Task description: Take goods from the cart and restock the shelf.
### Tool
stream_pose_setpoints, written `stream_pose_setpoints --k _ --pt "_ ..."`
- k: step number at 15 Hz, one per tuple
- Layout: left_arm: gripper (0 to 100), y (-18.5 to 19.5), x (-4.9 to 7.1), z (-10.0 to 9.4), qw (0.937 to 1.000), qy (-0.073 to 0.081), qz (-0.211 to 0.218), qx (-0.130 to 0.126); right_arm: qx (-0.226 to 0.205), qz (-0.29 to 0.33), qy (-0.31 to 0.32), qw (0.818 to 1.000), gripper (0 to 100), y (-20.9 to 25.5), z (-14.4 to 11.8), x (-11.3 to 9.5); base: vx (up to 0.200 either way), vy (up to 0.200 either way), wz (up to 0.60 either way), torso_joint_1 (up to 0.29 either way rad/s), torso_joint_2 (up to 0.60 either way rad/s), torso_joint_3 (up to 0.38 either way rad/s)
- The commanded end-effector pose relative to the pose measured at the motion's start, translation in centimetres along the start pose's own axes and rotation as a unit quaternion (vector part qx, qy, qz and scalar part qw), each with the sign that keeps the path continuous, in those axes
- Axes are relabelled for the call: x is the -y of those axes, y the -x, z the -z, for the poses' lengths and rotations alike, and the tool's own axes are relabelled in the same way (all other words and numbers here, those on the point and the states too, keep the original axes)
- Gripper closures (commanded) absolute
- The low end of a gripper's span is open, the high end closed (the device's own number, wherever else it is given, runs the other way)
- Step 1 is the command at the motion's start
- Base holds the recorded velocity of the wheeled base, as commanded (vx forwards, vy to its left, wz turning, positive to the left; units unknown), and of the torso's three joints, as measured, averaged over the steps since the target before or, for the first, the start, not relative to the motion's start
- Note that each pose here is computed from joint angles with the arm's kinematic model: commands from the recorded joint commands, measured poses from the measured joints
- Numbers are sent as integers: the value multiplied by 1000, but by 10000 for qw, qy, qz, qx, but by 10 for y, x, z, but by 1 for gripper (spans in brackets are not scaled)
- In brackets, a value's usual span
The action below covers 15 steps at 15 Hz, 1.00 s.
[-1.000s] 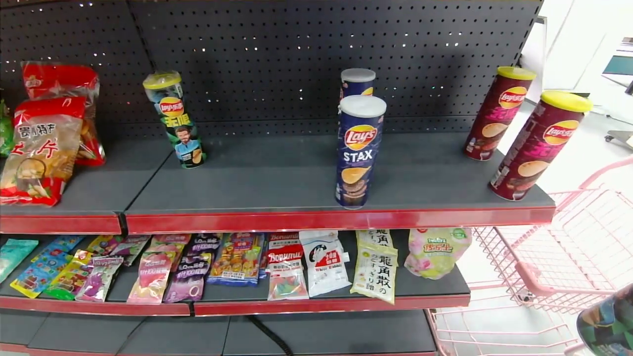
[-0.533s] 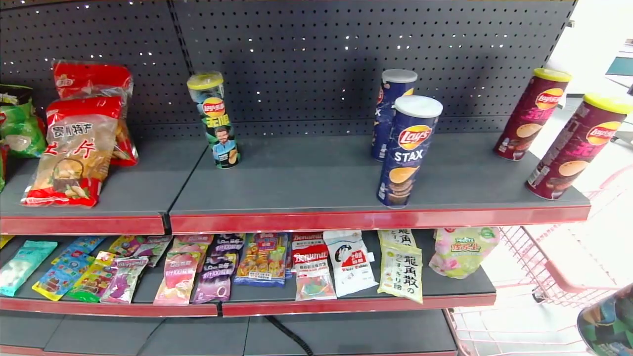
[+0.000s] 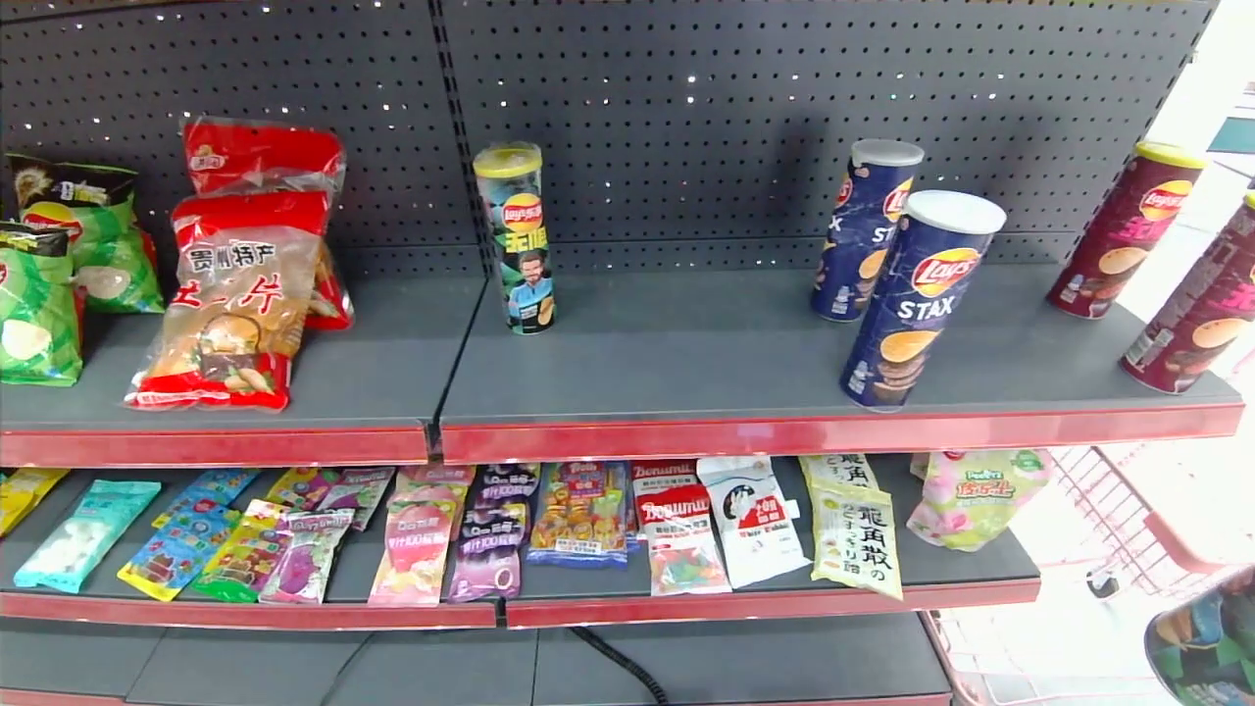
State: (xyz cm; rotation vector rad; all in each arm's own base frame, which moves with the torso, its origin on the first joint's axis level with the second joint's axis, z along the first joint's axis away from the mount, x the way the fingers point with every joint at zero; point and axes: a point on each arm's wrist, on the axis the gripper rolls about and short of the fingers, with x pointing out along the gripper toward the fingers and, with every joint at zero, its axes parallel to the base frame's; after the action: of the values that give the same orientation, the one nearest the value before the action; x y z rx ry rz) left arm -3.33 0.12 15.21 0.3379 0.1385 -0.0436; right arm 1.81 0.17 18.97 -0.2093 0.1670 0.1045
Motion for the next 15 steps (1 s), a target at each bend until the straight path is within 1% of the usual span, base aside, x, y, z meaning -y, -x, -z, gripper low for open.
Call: stream_pose_setpoints --k 1,4,6,8,10,11,12,13,15 --pt "0 0 0 0 10000 -1 2 -4 16 -32 4 10000 100 0 -1 0 0 200 0 -2 7 7" --pt "0 0 0 0 10000 -9 2 -4 112 -302 16 9995 100 1 -3 -1 0 200 0 2 4 2" --pt "0 0 0 0 10000 -17 0 3 121 -347 17 9993 100 0 -4 -1 0 200 0 2 2 2" --pt "0 1 0 0 10000 -16 -10 32 190 -572 45 9982 100 1 -5 -2 0 200 0 2 5 7" --pt "0 1 0 0 10000 -24 -8 24 236 -640 67 9976 100 1 -8 -1 0 0 0 0 0 0" --pt "0 1 0 0 10000 -55 -8 24 243 -638 68 9976 100 1 -10 -1 0 0 0 0 0 0" --pt "0 1 0 0 9999 -139 -21 36 248 -637 136 9976 100 1 -10 -1 0 0 0 0 0 0" --pt "0 1 0 0 9999 -154 -18 29 239 -630 151 9976 100 1 -9 -1 0 0 0 0 0 0" --pt "0 1 0 0 9998 -161 -68 -14 241 -638 151 9976 100 1 -8 -1 200 0 0 -2 0 0"
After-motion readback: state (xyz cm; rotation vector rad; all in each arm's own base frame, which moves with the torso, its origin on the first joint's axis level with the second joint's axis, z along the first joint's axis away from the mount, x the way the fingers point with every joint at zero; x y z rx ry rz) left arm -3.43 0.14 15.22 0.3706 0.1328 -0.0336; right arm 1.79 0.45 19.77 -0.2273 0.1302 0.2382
